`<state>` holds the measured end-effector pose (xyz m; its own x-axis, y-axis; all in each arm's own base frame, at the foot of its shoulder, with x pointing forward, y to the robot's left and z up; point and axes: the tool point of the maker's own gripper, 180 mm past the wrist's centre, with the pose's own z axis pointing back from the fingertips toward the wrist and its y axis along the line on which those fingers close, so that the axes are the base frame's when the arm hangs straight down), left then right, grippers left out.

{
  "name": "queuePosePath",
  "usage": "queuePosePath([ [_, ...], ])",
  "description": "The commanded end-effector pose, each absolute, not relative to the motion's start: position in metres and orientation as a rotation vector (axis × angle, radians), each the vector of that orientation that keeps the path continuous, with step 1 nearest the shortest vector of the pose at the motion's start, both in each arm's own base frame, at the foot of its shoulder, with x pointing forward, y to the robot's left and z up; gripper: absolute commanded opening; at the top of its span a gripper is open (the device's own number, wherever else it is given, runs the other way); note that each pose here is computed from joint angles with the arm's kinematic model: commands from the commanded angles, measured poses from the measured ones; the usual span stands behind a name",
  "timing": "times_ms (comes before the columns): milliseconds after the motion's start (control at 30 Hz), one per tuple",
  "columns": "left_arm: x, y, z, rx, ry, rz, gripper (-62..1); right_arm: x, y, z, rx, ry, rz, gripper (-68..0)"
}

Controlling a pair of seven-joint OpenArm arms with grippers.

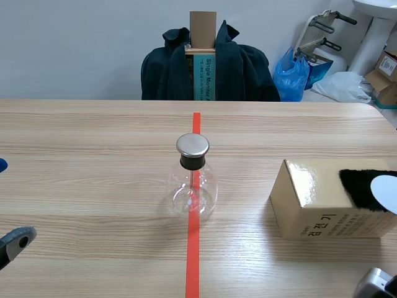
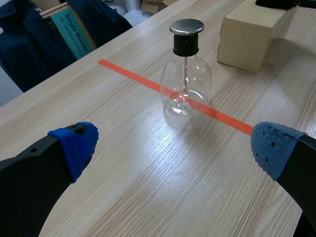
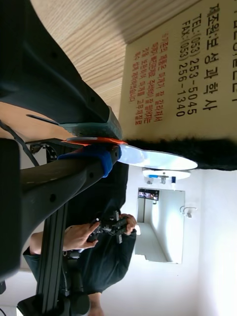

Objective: Do the electroscope experiment.
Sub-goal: 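Rub the plate on the fur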

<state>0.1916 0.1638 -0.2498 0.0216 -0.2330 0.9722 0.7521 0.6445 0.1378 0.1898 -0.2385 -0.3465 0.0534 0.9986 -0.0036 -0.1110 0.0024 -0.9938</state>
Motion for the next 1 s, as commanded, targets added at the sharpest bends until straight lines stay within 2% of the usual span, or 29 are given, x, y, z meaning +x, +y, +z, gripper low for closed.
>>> queuePosePath([
  [0,0.195,0.161,-0.239,-0.499,-1.386,-0.809,1.4,0.197,-0.241,-0.340,-1.175,-1.104,1.219,-66.7],
  [133,0.195,0.161,-0.239,-0.499,-1.385,-0.809,1.4,0.198,-0.240,-0.341,-1.166,-1.101,1.231,-66.7],
  [367,0.195,0.161,-0.239,-0.499,-1.385,-0.809,1.4,0.196,-0.210,-0.359,-1.031,-1.137,1.379,-66.7],
  [467,0.195,0.161,-0.239,-0.499,-1.385,-0.809,1.4,0.198,-0.219,-0.353,-1.084,-1.125,1.324,-66.7],
  [600,0.195,0.161,-0.239,-0.499,-1.385,-0.809,1.4,0.197,-0.248,-0.351,-1.164,-1.019,1.202,-66.7],
  [833,0.195,0.161,-0.239,-0.499,-1.385,-0.809,1.4,0.197,-0.205,-0.355,-1.048,-1.163,1.391,-66.7],
  [900,0.195,0.161,-0.239,-0.499,-1.385,-0.809,1.4,0.197,-0.205,-0.355,-1.049,-1.161,1.391,-66.7],
  [967,0.195,0.161,-0.239,-0.499,-1.385,-0.809,1.4,0.198,-0.221,-0.355,-1.102,-1.094,1.328,-66.7],
])
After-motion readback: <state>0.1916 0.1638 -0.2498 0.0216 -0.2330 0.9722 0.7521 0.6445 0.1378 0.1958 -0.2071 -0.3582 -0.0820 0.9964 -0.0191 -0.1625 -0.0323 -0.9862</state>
